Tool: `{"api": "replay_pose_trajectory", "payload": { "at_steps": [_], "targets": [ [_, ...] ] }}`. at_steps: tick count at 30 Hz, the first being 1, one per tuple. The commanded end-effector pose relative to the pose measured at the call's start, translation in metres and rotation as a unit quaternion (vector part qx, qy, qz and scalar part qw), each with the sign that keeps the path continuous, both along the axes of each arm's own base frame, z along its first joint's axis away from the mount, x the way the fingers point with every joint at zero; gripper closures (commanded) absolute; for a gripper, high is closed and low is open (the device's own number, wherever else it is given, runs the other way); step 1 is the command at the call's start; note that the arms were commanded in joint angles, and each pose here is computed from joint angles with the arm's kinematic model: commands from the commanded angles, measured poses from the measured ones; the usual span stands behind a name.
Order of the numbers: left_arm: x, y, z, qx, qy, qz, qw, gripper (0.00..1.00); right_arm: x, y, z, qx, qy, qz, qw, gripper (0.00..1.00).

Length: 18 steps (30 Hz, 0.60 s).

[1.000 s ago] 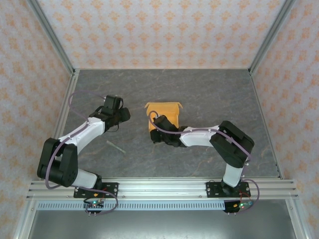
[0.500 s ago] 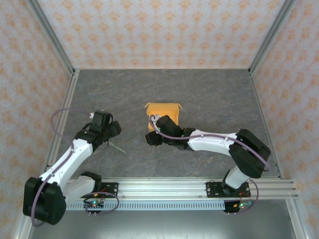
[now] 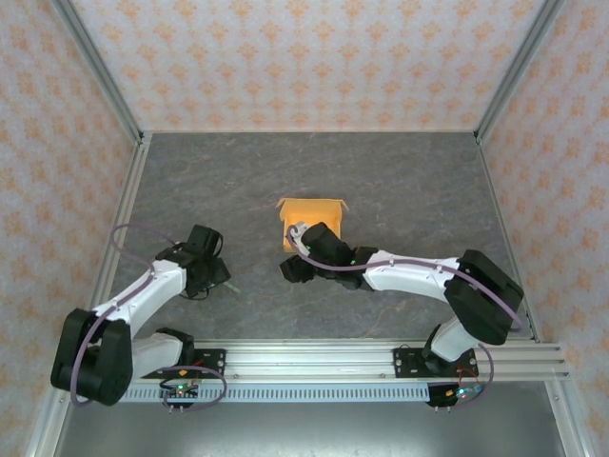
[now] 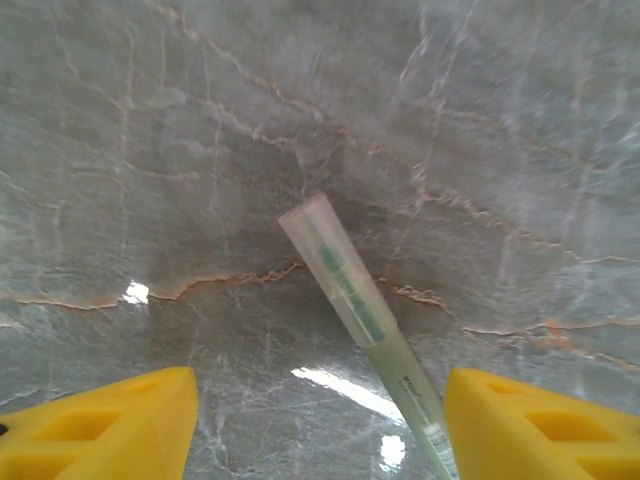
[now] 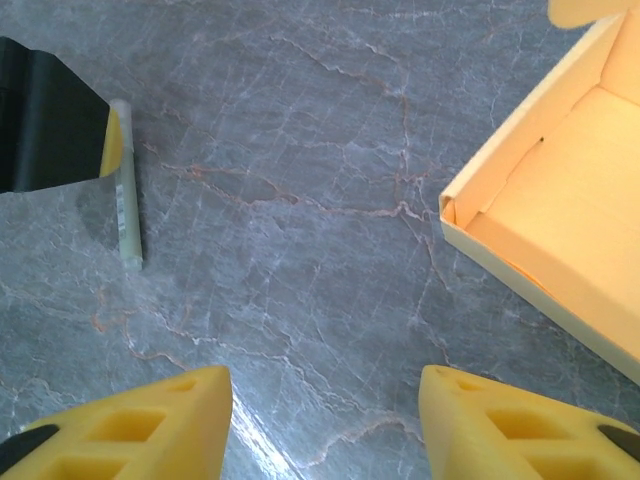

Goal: Fold the paper box

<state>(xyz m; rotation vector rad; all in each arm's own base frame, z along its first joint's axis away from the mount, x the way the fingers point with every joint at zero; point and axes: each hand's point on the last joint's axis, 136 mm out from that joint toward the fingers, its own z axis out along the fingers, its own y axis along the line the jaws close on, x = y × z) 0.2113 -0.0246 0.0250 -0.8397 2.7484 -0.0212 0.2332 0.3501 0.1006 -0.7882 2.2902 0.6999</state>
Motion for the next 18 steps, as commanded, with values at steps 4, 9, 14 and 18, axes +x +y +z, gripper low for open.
{"api": "replay_pose_trajectory", "payload": {
  "at_steps": [4, 9, 14, 18],
  "targets": [
    [0.013, -0.013, -0.006, -0.015, 0.018, -0.017, 1.0, 0.39, 0.002, -0.002, 0.012, 0.011, -0.024, 0.001, 1.0, 0.45],
    [0.012, -0.021, -0.011, 0.017, 0.049, -0.054, 0.997, 0.48, 0.003, -0.004, 0.011, 0.008, -0.026, -0.003, 1.0, 0.45],
    [0.009, -0.031, -0.014, 0.033, 0.058, -0.078, 0.995, 0.64, 0.006, -0.008, 0.01, 0.001, -0.033, -0.012, 0.999, 0.44],
    [0.012, -0.041, -0.014, 0.03, 0.055, -0.093, 0.994, 0.74, 0.008, -0.01, 0.01, -0.004, -0.038, -0.018, 0.999, 0.45]
  ]
}}
